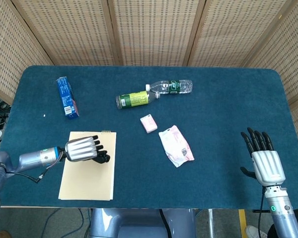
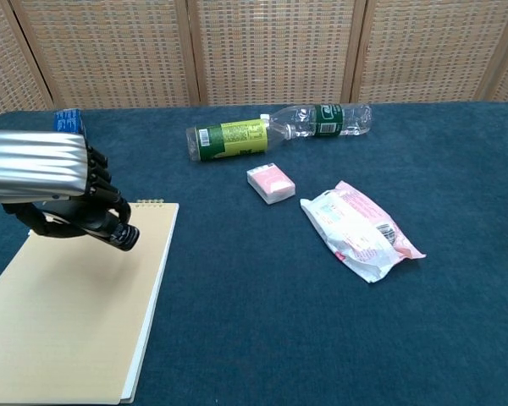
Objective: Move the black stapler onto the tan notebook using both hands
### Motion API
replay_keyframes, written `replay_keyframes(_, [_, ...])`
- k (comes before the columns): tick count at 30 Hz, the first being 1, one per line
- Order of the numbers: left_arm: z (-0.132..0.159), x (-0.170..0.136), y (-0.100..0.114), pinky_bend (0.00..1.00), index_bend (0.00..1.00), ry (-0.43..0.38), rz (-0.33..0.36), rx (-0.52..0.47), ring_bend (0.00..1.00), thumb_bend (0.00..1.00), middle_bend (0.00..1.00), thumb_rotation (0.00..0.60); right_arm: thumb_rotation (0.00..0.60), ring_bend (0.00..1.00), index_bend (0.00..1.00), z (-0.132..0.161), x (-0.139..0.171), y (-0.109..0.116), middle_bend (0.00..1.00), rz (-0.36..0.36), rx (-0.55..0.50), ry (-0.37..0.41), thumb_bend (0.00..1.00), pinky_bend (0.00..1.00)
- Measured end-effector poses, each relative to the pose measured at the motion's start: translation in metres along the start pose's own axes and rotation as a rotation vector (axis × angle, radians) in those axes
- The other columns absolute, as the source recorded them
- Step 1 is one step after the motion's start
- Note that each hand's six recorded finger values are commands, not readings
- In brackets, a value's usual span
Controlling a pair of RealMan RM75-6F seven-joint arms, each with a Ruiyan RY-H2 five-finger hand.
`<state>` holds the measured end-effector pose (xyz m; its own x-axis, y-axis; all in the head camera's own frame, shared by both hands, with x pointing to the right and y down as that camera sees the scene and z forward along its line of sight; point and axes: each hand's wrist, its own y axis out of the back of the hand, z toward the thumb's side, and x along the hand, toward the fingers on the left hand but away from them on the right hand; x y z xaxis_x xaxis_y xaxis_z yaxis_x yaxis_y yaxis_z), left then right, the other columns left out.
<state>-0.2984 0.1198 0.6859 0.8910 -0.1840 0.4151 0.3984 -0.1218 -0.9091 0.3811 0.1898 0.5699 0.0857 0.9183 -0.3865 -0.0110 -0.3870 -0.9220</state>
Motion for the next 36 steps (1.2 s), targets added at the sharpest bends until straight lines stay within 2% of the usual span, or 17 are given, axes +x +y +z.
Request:
replay_keyframes(5, [0.01, -0.023, -0.02, 0.56, 0.77, 0.044, -0.052, -0.069, 0.61, 0.57, 0.58, 0.6, 0.6, 0.0, 0.0, 0.004, 0.001, 0.0, 0.0, 0.0, 0.002, 0.011, 0.0, 0.0])
replay_keyframes(11, [0.029, -0.032, -0.045, 0.56, 0.74, 0.076, -0.111, -0.141, 0.61, 0.56, 0.57, 0.6, 0.6, 0.0, 0.0, 0.008, 0.002, 0.0, 0.0, 0.002, 0.003, 0.022, 0.0, 0.0])
replay_keyframes(12, [0.031, -0.032, -0.048, 0.55, 0.67, 0.077, -0.121, -0.147, 0.58, 0.52, 0.52, 0.6, 0.6, 0.0, 0.0, 0.008, 0.002, -0.001, 0.0, 0.003, 0.004, 0.023, 0.0, 0.0])
replay_keyframes(14, [0.035, -0.032, -0.053, 0.47, 0.41, 0.079, -0.133, -0.156, 0.44, 0.37, 0.34, 0.6, 0.6, 0.0, 0.0, 0.008, 0.002, -0.001, 0.0, 0.004, 0.004, 0.023, 0.0, 0.0])
replay_keyframes(15, [0.036, -0.032, -0.054, 0.39, 0.22, 0.078, -0.136, -0.157, 0.3, 0.27, 0.19, 0.6, 0.6, 0.0, 0.0, 0.008, 0.002, -0.001, 0.0, 0.005, 0.003, 0.022, 0.0, 0.0])
replay_keyframes(16, [0.036, -0.033, -0.055, 0.3, 0.09, 0.077, -0.14, -0.16, 0.16, 0.18, 0.08, 0.6, 0.6, 0.0, 0.0, 0.008, 0.002, -0.001, 0.0, 0.005, 0.002, 0.022, 0.0, 0.0])
replay_keyframes(18, [0.037, -0.034, -0.057, 0.2, 0.0, 0.074, -0.149, -0.17, 0.03, 0.09, 0.0, 0.6, 0.6, 0.0, 0.0, 0.008, 0.002, 0.0, 0.0, 0.004, 0.001, 0.02, 0.0, 0.0])
replay_keyframes(21, [0.035, -0.036, -0.057, 0.14, 0.0, 0.077, -0.153, -0.198, 0.0, 0.05, 0.0, 0.6, 0.6, 0.0, 0.0, 0.008, 0.003, 0.001, 0.0, 0.003, -0.001, 0.021, 0.0, 0.0])
replay_keyframes(24, [0.033, -0.039, -0.047, 0.12, 0.0, 0.084, -0.11, -0.218, 0.0, 0.05, 0.0, 0.6, 0.6, 0.0, 0.0, 0.009, 0.004, 0.002, 0.0, 0.0, -0.004, 0.025, 0.0, 0.0])
replay_keyframes(27, [0.023, -0.044, -0.027, 0.09, 0.0, 0.127, -0.008, -0.244, 0.0, 0.04, 0.0, 0.6, 0.6, 0.0, 0.0, 0.011, 0.005, 0.003, 0.0, -0.003, -0.01, 0.03, 0.0, 0.0])
replay_keyframes(31, [0.0, -0.06, 0.006, 0.01, 0.0, 0.259, 0.179, -0.288, 0.0, 0.03, 0.0, 0.6, 0.6, 0.0, 0.0, 0.011, 0.006, 0.006, 0.0, -0.009, -0.016, 0.035, 0.0, 0.0])
replay_keyframes(36, [-0.016, -0.083, 0.021, 0.0, 0.0, 0.441, 0.297, -0.356, 0.0, 0.01, 0.0, 0.6, 0.6, 0.0, 0.0, 0.009, 0.007, 0.009, 0.0, -0.019, -0.022, 0.03, 0.0, 0.0])
